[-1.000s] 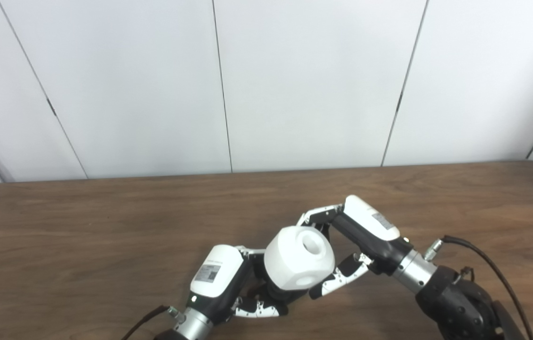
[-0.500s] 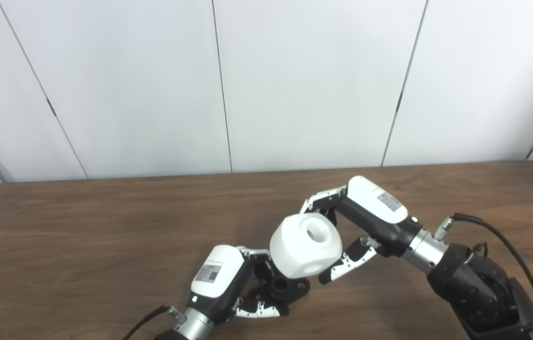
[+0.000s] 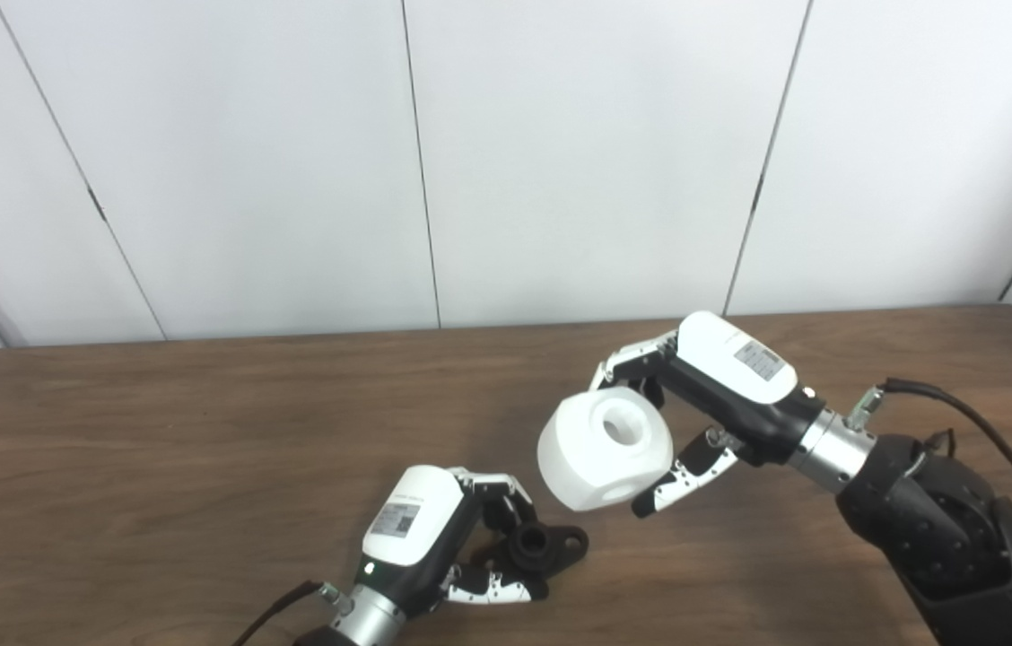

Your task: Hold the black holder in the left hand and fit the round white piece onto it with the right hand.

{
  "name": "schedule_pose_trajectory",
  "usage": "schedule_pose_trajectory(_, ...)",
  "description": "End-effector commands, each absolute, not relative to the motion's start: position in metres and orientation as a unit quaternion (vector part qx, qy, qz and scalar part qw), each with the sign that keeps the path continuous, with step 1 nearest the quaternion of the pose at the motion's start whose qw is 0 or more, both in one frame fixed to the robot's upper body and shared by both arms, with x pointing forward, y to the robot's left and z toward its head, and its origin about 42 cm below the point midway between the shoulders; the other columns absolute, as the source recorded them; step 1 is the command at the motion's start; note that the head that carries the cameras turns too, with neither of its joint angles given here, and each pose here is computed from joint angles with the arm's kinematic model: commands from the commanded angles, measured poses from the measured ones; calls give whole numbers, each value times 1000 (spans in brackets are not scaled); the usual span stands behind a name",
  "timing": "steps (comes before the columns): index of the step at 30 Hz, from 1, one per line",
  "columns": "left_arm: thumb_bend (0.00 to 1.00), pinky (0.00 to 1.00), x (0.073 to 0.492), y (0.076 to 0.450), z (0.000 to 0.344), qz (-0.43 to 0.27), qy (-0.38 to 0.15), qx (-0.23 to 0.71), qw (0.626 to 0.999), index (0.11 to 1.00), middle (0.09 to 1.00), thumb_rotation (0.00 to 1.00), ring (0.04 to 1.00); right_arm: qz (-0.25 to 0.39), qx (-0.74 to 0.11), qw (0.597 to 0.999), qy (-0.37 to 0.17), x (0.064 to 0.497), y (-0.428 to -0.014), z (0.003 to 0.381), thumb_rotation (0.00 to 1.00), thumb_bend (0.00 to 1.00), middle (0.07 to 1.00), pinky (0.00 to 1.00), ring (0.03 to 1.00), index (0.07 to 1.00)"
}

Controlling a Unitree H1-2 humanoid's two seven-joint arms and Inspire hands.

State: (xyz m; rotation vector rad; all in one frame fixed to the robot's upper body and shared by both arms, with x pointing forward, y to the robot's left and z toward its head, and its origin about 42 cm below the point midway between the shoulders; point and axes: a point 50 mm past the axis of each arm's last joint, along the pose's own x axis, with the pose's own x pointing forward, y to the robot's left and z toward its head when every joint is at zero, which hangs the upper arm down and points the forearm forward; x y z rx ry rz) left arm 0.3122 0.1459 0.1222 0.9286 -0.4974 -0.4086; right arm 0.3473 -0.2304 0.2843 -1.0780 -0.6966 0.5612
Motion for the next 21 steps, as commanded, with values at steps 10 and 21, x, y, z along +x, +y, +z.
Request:
schedule_pose_trajectory(10, 525, 642, 298, 140, 103, -207, -213, 426, 855, 502, 467, 0, 497, 279, -496, 738, -362, 346, -223, 287, 130, 502, 531, 324, 430, 489)
schedule_pose_trajectory(21, 525, 634, 298, 140, 103, -206, -216, 427, 853, 503, 466, 0, 493, 290, -486, 742, -359, 342, -215, 276, 131, 502, 532, 327, 434, 488)
